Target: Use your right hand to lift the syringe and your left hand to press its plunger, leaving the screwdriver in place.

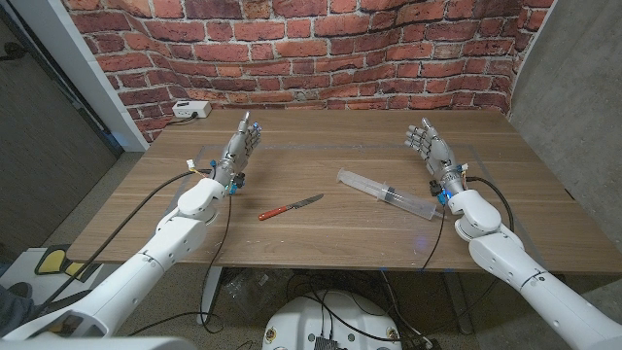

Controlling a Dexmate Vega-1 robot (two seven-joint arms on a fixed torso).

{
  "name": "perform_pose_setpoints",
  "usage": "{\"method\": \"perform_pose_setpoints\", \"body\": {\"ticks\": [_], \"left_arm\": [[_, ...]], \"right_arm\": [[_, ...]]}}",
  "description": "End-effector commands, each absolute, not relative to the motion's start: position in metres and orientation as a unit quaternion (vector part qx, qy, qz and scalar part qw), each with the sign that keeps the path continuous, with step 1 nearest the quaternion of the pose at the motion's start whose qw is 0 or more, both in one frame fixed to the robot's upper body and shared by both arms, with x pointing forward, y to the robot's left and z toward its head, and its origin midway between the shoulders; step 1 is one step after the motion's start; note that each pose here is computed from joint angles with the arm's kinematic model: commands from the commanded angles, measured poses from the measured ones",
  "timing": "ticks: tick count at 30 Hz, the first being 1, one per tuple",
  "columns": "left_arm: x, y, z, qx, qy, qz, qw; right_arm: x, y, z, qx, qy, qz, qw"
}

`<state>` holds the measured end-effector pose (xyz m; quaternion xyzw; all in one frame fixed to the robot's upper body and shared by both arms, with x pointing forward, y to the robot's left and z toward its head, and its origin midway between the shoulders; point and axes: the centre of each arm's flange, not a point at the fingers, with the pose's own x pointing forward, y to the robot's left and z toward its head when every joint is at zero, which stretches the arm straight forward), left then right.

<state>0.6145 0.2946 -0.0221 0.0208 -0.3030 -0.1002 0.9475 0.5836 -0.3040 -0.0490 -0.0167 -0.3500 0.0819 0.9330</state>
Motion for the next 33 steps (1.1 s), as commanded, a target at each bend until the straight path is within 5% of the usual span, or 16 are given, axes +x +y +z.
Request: {"method": "perform_pose_setpoints", "body": {"ticks": [1,33], "left_arm": [[0.608,0.29,-0.021,0.05,-0.303,-0.113,0.945],[0.606,0.288,-0.022,0.031,-0.313,-0.121,0.942]], "right_arm": [[0.558,-0.299,-0.053,-0.034,-0.37,0.085,0.925],[0.508,-0.278,-0.067,-0.096,-0.389,0.051,0.915]]}}
